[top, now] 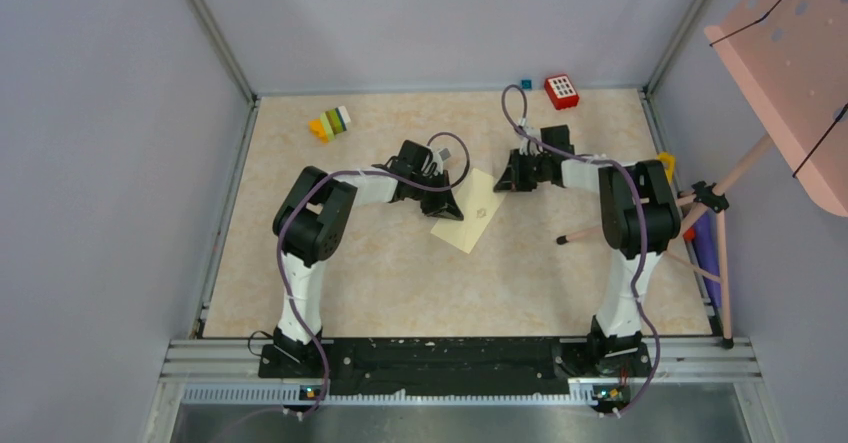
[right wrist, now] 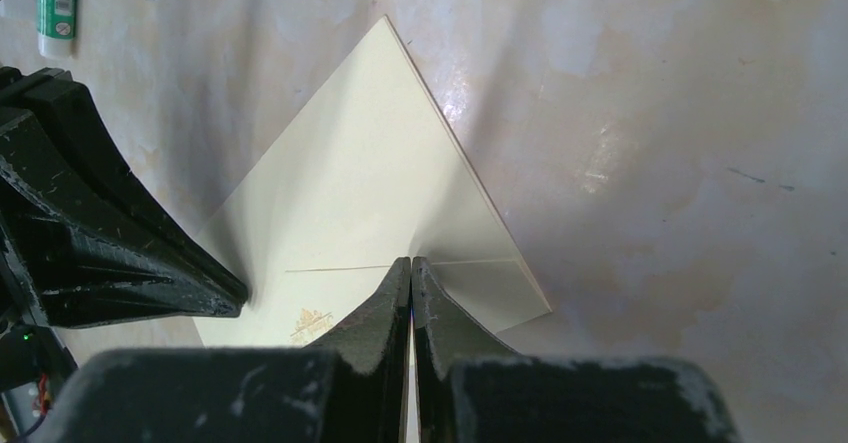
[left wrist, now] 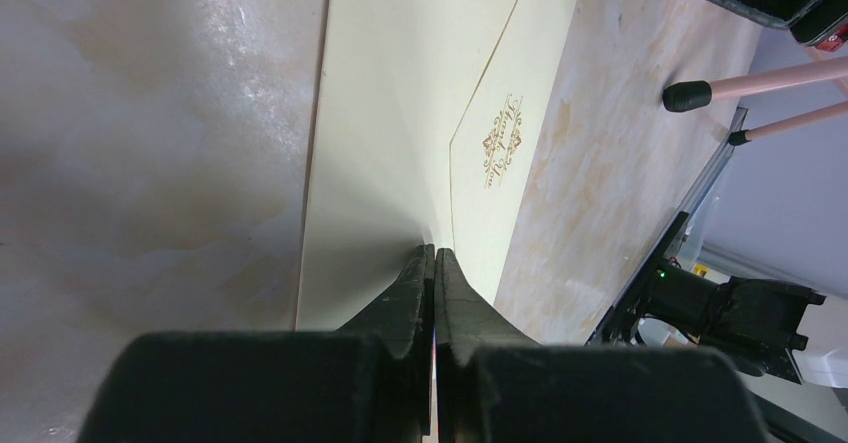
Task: Place the letter into the envelope and seal it
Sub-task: Seal the envelope flap on the envelope.
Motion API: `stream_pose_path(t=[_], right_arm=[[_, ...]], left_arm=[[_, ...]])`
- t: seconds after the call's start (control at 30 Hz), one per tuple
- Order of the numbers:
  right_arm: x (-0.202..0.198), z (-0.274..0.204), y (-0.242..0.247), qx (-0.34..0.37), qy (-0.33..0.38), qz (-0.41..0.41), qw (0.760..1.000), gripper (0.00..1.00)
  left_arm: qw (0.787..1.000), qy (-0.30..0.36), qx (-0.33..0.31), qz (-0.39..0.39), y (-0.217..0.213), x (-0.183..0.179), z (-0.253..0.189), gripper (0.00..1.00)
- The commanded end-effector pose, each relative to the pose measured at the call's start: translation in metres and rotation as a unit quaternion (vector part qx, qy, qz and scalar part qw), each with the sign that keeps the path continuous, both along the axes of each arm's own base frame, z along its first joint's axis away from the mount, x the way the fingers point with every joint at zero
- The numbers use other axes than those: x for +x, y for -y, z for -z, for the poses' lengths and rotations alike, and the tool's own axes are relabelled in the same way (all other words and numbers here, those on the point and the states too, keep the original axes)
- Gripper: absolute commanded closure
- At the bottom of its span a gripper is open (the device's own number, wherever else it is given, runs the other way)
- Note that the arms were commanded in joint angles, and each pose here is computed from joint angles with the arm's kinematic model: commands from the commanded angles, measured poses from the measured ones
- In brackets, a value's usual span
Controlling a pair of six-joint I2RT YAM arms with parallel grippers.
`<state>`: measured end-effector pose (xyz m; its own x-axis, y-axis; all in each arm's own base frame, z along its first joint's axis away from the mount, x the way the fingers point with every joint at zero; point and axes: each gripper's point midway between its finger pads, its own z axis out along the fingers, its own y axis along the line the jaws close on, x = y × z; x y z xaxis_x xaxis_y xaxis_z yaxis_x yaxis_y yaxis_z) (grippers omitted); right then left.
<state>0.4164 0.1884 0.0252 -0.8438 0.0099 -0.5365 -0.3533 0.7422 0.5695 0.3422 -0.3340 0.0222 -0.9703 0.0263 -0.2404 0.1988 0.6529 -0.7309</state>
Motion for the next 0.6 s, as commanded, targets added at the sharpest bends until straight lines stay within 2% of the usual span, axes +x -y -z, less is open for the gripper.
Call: stream_pose_path(t=[0.0, 0.57], right_arm=[[-0.019, -0.012, -0.019, 0.004, 0.003, -0.031, 0.999, 1.00], [-0.052, -0.014, -0.062, 0.022, -0.002, -0.101, 0.995, 1.00]], left_arm=[[0.987, -0.017, 0.157, -0.032, -0.050, -0.012, 0.081, 1.00], [0.987, -0.017, 0.157, -0.033, -0.050, -0.012, 0.080, 1.00]])
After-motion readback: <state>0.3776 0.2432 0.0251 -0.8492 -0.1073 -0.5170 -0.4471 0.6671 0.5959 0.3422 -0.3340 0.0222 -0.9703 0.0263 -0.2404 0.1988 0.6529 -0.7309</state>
